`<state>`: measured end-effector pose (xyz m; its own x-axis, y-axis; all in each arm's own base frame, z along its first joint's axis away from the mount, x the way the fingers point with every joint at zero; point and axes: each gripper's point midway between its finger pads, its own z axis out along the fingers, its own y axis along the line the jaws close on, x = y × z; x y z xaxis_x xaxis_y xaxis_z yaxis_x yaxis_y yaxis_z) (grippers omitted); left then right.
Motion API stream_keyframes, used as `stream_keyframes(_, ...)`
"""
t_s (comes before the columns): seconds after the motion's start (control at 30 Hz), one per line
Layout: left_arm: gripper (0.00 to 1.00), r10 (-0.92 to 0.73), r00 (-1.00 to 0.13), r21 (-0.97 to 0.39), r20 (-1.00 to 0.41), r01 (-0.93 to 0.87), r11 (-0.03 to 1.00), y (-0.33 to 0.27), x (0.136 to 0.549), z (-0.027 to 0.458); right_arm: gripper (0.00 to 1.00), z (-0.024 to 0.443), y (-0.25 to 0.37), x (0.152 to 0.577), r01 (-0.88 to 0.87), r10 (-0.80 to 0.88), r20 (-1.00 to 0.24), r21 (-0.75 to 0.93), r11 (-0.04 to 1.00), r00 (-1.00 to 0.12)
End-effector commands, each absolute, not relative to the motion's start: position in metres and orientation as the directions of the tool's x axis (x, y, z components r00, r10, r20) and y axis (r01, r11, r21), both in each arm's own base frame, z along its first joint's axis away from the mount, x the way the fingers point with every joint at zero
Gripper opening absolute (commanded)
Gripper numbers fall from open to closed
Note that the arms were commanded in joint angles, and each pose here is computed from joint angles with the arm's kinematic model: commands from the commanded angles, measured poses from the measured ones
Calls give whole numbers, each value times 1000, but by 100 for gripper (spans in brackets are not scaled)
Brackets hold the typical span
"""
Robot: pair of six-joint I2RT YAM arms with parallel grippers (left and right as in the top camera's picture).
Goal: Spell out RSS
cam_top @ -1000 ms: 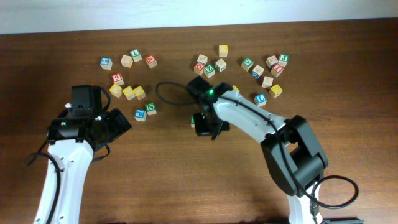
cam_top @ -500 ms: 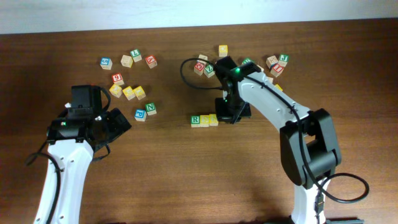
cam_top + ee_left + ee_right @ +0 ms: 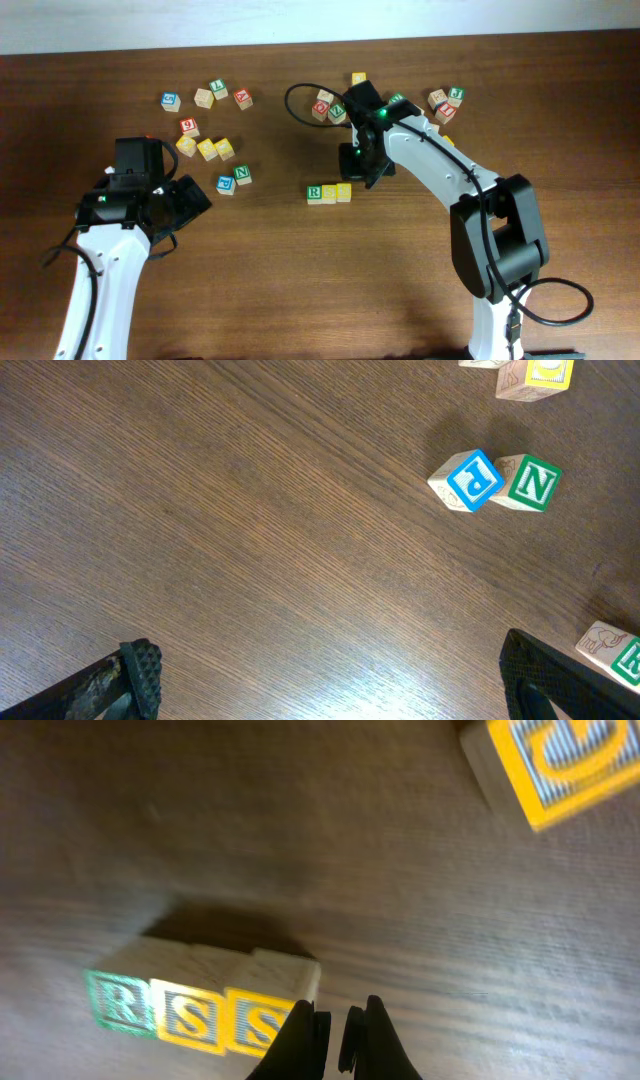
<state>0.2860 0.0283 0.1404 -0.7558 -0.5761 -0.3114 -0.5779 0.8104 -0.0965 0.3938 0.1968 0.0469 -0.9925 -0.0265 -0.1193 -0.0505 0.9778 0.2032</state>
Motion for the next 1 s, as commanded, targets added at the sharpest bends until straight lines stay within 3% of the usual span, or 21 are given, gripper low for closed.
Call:
stream_keyframes(0.0, 99, -592, -747, -100, -304, -593, 799, 29, 283, 138, 4, 47, 205, 395, -68, -39, -119, 246, 967, -992)
stream_keyframes(0.97, 99, -592, -747, -99, -303, -593, 799, 29, 283, 138, 4, 18, 232, 391, -130, -102, -129, 230, 964, -986)
